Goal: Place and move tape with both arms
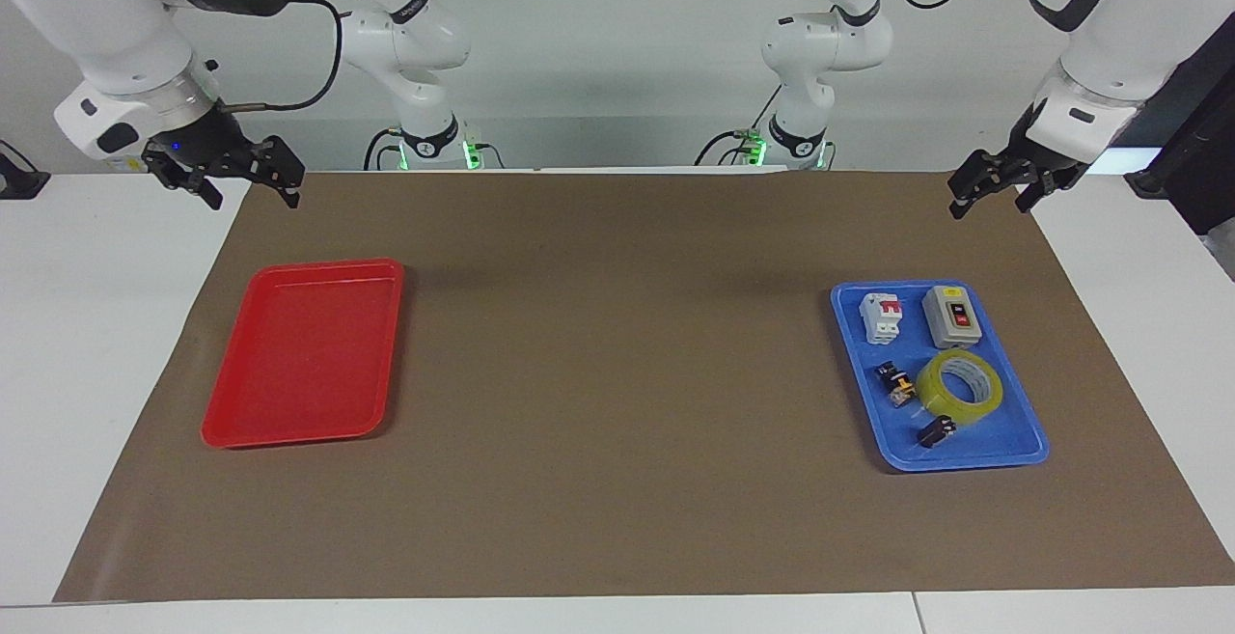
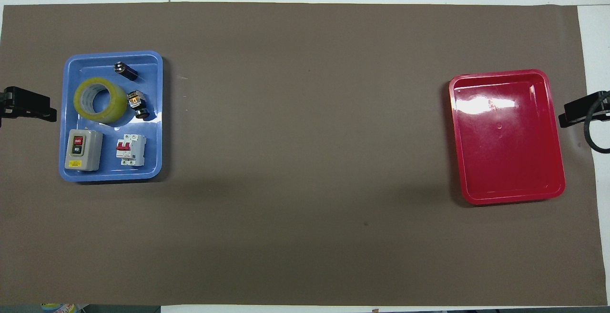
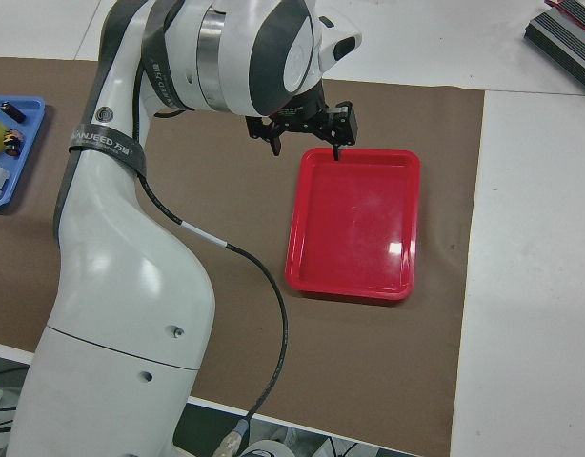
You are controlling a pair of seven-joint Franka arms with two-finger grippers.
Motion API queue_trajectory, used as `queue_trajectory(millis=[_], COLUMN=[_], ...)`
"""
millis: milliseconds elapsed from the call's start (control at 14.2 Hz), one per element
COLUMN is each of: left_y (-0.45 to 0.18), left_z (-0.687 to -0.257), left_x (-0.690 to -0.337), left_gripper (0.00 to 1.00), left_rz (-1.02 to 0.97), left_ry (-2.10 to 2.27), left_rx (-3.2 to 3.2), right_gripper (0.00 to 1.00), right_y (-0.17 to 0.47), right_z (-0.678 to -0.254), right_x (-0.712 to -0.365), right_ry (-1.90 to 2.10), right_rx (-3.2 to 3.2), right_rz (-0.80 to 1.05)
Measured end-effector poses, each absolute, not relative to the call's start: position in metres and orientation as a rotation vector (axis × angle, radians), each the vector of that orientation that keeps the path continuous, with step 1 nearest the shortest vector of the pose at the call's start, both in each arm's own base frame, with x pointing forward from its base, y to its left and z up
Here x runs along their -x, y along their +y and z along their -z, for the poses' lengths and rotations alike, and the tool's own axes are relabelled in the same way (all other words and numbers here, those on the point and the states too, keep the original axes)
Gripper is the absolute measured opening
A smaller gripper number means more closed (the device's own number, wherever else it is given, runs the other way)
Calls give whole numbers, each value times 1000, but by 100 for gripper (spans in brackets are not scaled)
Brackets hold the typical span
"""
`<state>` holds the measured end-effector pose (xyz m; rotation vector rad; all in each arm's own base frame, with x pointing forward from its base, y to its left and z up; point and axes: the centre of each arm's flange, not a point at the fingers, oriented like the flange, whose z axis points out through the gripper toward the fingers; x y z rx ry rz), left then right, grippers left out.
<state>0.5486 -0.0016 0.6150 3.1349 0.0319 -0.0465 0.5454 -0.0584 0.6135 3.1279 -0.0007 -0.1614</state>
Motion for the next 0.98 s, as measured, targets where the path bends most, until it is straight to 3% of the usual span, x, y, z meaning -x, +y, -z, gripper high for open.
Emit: queue_trajectory(millis=[985], left_y=[-5], left_z=[-616], left_x=[-548], left_gripper=[100], left_rz=[41], left_ry=[-77], left_rx=[-3129], right_gripper=[100], right_y=[-58], right_z=[-614], right_x=[-545], right_ry=[-1], right_rx=[-3128], right_rz=[161])
